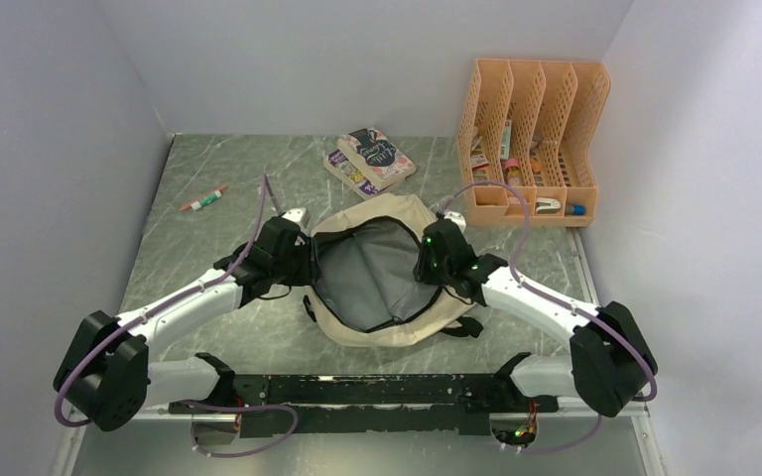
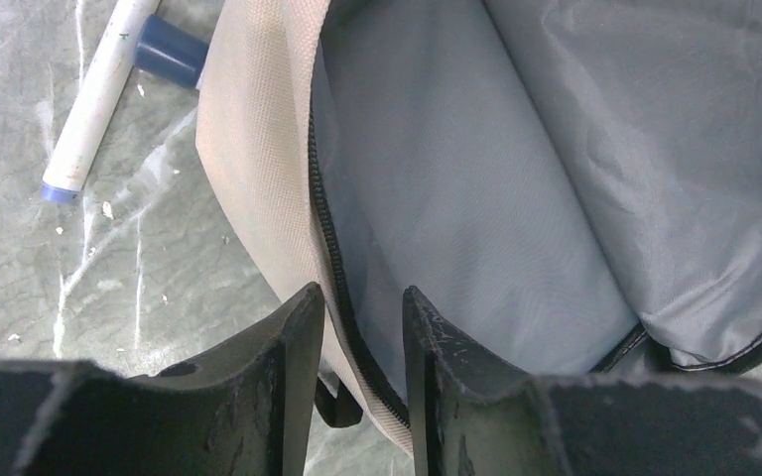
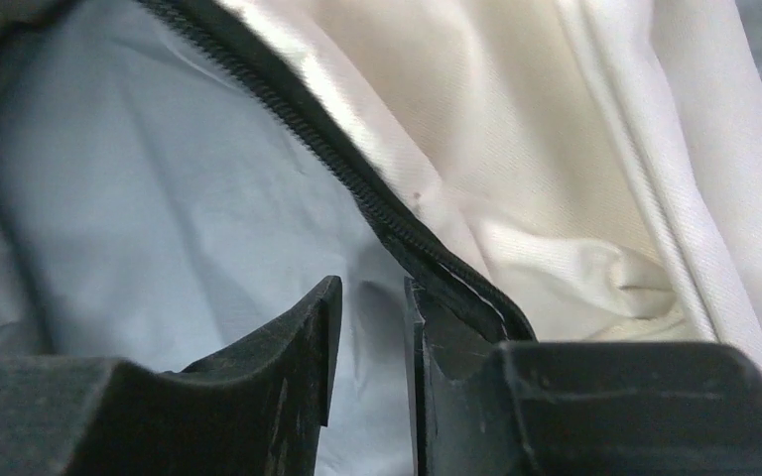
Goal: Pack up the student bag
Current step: Unzip the student bag at the center of the board, then pick up the book from the center of the board.
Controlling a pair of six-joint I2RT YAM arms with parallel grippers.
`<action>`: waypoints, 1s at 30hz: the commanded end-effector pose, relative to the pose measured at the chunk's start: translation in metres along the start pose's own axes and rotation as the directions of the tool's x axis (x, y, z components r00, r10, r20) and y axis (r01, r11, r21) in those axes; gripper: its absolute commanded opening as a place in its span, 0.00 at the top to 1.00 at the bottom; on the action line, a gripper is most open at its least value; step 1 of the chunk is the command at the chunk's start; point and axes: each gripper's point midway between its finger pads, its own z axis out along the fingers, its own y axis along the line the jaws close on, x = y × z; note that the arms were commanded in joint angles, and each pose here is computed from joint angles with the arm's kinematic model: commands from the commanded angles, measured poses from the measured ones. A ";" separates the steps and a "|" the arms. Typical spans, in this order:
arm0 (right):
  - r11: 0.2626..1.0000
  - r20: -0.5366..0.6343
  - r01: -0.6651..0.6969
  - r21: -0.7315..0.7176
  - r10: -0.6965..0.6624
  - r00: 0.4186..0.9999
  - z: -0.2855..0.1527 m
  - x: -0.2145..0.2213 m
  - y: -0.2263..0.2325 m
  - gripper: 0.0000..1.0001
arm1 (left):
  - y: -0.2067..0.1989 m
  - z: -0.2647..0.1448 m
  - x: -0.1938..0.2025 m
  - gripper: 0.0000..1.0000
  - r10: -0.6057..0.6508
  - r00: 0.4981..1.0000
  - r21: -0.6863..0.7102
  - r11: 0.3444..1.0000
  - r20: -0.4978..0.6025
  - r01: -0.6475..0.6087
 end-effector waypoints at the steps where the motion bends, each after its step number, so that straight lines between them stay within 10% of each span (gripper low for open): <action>1: 0.993 -0.005 -0.016 0.115 0.017 1.000 0.008 0.014 -0.028 0.66 | -0.013 -0.005 -0.007 0.60 0.019 1.000 0.039 0.999 0.002 -0.020; 20: 0.974 0.282 0.062 -0.219 0.003 0.959 -0.061 -0.093 0.058 0.46 | -0.042 -0.055 -0.109 0.41 -0.008 0.987 -0.016 1.000 0.162 0.011; 30: 0.812 0.123 0.133 -0.569 -0.075 0.990 -0.020 -0.075 0.138 0.72 | -0.057 -0.020 -0.121 0.49 -0.018 0.989 0.010 1.000 0.150 0.016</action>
